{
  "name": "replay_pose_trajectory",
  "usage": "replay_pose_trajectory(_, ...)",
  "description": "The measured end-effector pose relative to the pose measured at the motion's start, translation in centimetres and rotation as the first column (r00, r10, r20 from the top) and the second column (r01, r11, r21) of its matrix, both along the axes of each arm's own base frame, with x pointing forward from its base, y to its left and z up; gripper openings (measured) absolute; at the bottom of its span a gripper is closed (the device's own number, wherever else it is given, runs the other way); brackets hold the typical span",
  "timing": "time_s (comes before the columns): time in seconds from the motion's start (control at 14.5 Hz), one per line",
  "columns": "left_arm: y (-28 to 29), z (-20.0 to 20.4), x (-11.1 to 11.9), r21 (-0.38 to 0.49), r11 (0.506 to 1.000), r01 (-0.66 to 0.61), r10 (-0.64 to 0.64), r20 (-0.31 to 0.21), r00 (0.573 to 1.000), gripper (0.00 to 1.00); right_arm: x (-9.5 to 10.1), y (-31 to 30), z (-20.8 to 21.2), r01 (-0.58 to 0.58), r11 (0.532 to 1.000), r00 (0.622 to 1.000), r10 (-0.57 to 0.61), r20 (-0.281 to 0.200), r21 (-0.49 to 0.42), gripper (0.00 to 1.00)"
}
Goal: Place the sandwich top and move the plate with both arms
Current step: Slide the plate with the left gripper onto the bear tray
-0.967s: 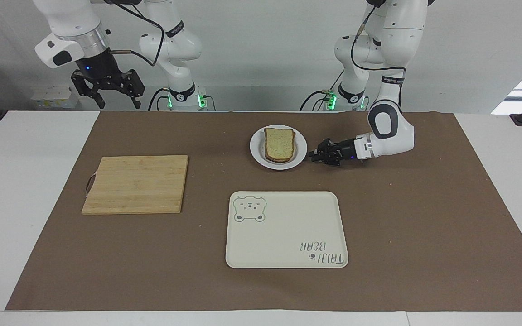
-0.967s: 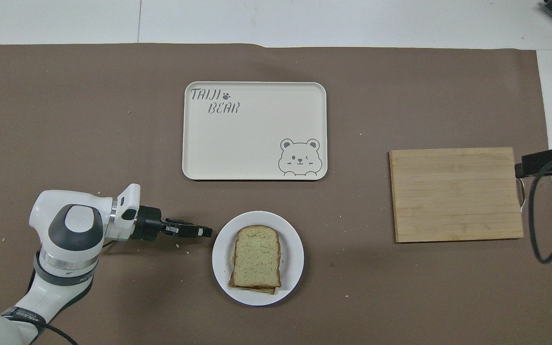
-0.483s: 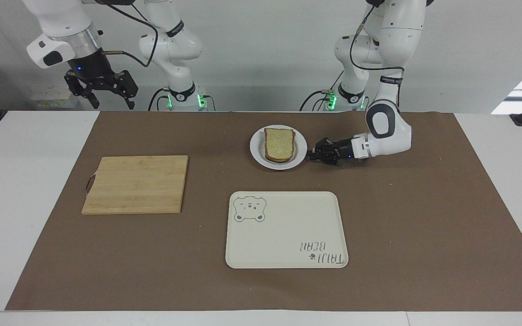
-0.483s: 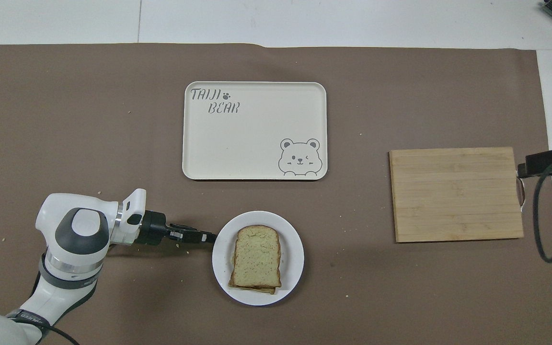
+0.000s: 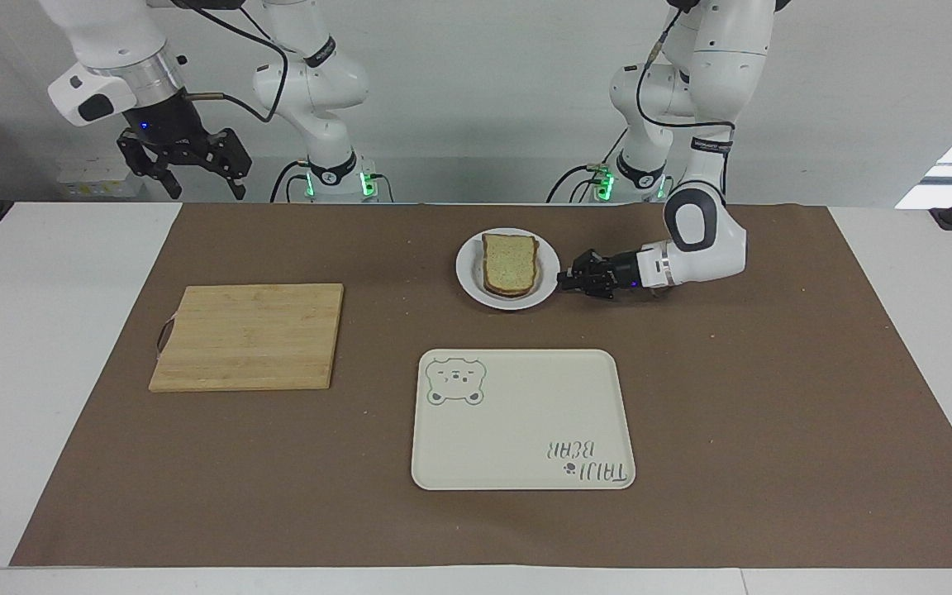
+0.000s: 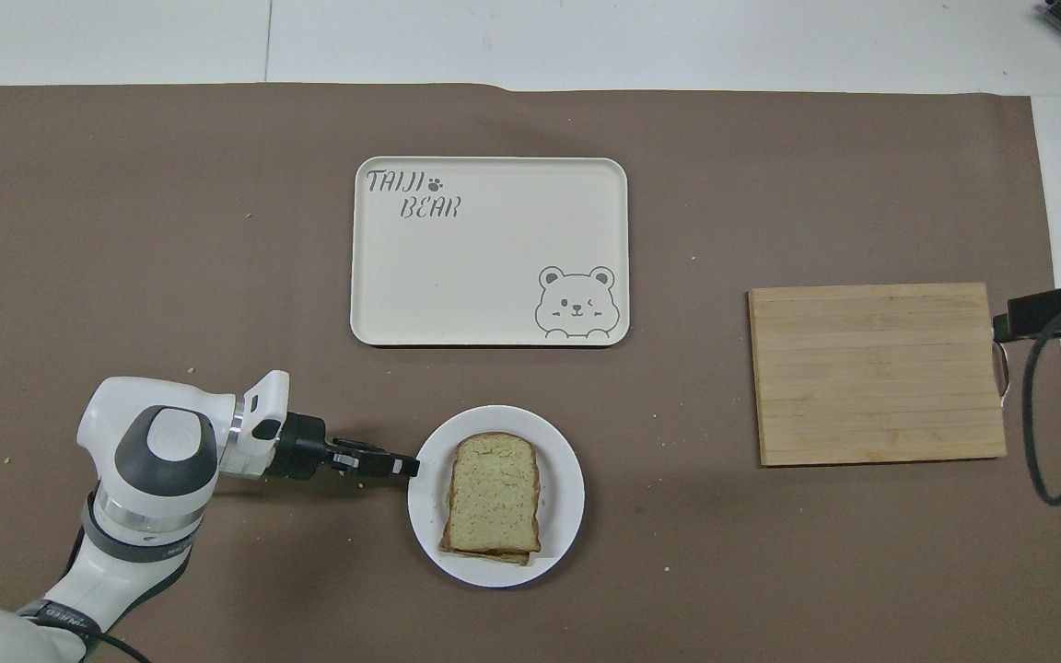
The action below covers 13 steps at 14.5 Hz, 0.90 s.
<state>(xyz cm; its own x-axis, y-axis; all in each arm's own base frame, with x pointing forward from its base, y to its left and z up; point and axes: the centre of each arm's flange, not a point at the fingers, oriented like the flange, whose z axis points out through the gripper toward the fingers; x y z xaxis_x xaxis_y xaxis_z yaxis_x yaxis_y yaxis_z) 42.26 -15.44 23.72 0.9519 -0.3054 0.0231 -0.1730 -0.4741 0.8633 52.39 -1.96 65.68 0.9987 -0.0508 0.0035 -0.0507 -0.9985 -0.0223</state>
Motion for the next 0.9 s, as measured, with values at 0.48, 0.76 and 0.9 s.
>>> replay_pose_trajectory(0.48,-0.59,-0.11,-0.63,0.003,1.000,0.015,-0.015,-0.006,1.000,0.06,0.01,0.14,0.00,-0.003,1.000,1.000,0.003,0.000,0.000,1.00)
replay_pose_trajectory(0.76,-0.57,-0.11,-0.70,0.006,1.000,0.010,-0.010,-0.010,1.000,0.04,0.01,0.15,0.00,-0.003,1.000,1.000,0.003,0.000,0.000,1.00)
replay_pose_trajectory(0.9,-0.57,-0.10,-0.70,0.006,1.000,0.009,-0.009,-0.012,1.000,0.04,0.01,0.15,0.00,-0.003,1.000,1.000,0.003,0.000,0.000,1.00)
